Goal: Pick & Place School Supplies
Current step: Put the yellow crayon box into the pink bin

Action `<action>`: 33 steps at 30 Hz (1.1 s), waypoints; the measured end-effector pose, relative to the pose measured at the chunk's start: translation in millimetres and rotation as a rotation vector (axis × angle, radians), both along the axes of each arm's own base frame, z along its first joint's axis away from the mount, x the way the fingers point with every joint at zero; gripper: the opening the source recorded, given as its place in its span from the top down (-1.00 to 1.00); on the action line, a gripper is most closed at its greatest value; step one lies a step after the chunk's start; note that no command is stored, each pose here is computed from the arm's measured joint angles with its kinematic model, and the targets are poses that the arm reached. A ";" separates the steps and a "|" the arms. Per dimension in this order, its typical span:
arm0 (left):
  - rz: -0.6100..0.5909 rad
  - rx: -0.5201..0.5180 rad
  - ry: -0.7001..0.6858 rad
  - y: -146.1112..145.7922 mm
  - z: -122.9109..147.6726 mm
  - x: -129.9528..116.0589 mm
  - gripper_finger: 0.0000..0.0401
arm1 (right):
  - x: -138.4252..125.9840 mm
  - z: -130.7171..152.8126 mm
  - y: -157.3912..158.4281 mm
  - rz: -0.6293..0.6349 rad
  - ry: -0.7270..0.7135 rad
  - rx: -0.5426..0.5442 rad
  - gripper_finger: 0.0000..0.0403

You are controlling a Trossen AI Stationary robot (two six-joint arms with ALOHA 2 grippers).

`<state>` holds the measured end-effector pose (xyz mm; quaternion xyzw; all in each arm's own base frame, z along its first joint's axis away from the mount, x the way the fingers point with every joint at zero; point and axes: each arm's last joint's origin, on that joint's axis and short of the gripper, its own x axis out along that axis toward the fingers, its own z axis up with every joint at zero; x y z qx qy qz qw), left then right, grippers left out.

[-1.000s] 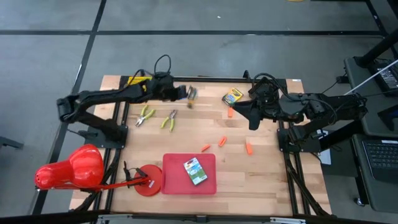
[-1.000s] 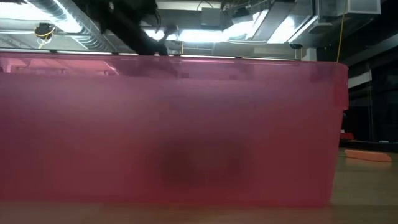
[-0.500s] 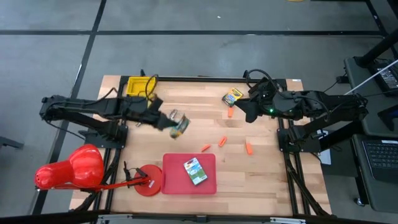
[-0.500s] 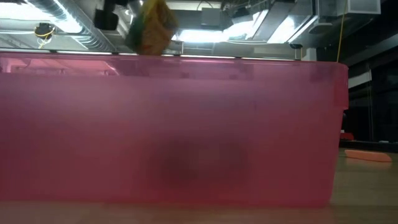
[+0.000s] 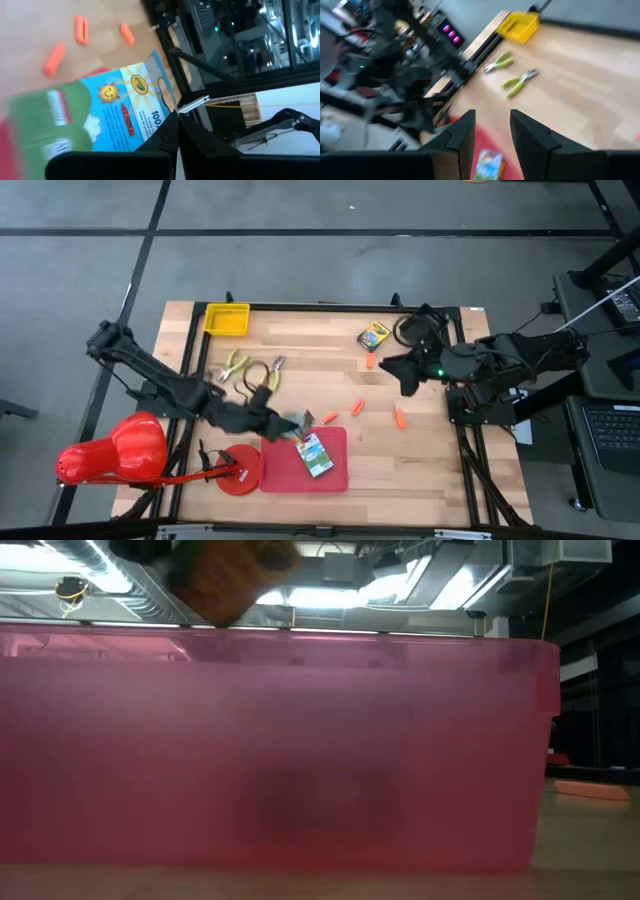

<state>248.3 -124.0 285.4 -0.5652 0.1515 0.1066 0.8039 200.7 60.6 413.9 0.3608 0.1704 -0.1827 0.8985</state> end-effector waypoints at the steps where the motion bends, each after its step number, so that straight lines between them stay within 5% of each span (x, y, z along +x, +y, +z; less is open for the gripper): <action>1: 0.007 -0.013 0.001 -7.6 -6.4 4.1 0.99 | -1.2 -0.1 4.3 0.023 0.000 0.014 0.37; 10: 0.066 -0.047 0.061 -61.6 -45.6 29.6 0.99 | -14.0 -2.7 43.9 0.154 -0.004 0.037 0.37; 20: 0.158 -0.027 0.080 -83.7 -77.9 59.8 0.99 | -9.4 -18.1 79.7 0.208 0.042 0.049 0.37; 33: 0.168 0.062 0.200 -93.0 -88.6 38.1 0.89 | -5.8 -23.8 107.6 0.184 -0.026 0.036 0.37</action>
